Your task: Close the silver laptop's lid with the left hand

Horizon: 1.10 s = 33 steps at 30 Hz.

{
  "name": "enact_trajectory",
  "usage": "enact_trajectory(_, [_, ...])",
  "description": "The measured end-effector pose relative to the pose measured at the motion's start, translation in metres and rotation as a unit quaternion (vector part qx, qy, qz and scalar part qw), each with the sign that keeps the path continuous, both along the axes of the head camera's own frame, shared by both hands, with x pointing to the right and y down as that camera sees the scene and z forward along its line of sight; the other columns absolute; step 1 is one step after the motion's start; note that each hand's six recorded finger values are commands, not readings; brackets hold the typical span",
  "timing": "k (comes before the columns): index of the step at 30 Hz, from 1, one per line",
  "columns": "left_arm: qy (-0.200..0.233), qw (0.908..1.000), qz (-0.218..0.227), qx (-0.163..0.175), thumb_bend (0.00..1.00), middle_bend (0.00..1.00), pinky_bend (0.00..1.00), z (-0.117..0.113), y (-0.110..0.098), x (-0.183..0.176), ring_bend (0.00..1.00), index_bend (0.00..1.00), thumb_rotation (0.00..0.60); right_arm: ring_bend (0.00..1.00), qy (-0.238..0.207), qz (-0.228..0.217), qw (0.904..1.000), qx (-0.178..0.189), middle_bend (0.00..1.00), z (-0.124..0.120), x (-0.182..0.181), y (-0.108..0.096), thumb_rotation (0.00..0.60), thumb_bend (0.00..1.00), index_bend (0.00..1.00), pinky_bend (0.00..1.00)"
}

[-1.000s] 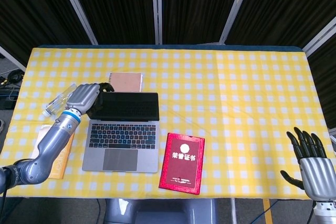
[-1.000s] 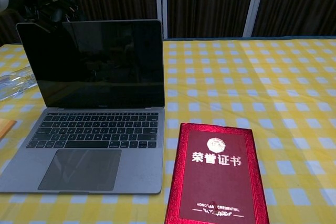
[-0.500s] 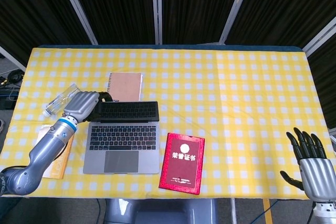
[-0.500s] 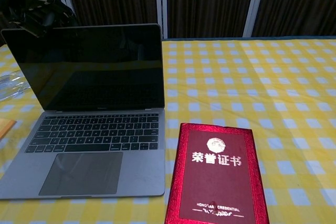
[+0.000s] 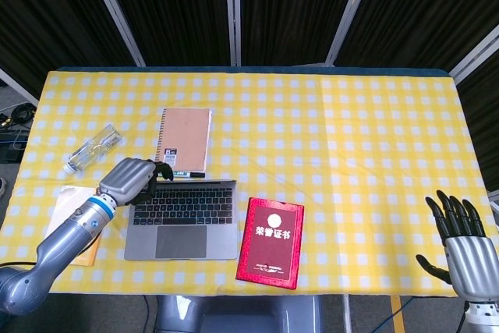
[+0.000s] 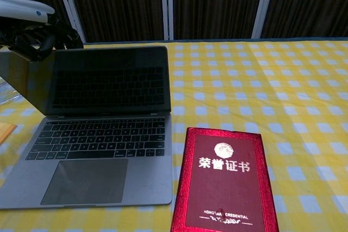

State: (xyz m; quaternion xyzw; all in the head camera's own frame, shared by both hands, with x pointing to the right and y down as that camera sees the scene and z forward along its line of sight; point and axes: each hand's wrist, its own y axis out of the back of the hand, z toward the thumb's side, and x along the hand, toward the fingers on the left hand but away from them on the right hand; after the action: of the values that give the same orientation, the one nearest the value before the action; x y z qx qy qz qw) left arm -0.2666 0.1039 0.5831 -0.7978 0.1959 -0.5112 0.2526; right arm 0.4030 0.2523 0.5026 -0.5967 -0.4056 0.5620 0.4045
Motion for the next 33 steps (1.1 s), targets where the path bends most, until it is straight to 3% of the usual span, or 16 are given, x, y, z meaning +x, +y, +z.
enact_trajectory(20, [0.028, 0.9946, 0.041, -0.091, 1.0, 0.34, 0.38, 0.013, 0.055, 0.014, 0.33, 0.37, 0.6, 0.0, -0.006, 0.002, 1.0, 0.006, 0.0, -0.005, 0.001, 0.001, 0.6, 0.0, 0.0, 0.0])
enact_trajectory(33, [0.045, 0.9887, 0.043, -0.137, 1.0, 0.34, 0.38, 0.049, 0.089, 0.022, 0.33, 0.37, 0.6, 0.0, -0.009, 0.004, 0.9999, 0.009, 0.0, -0.008, 0.003, 0.0, 0.6, 0.0, 0.0, 0.0])
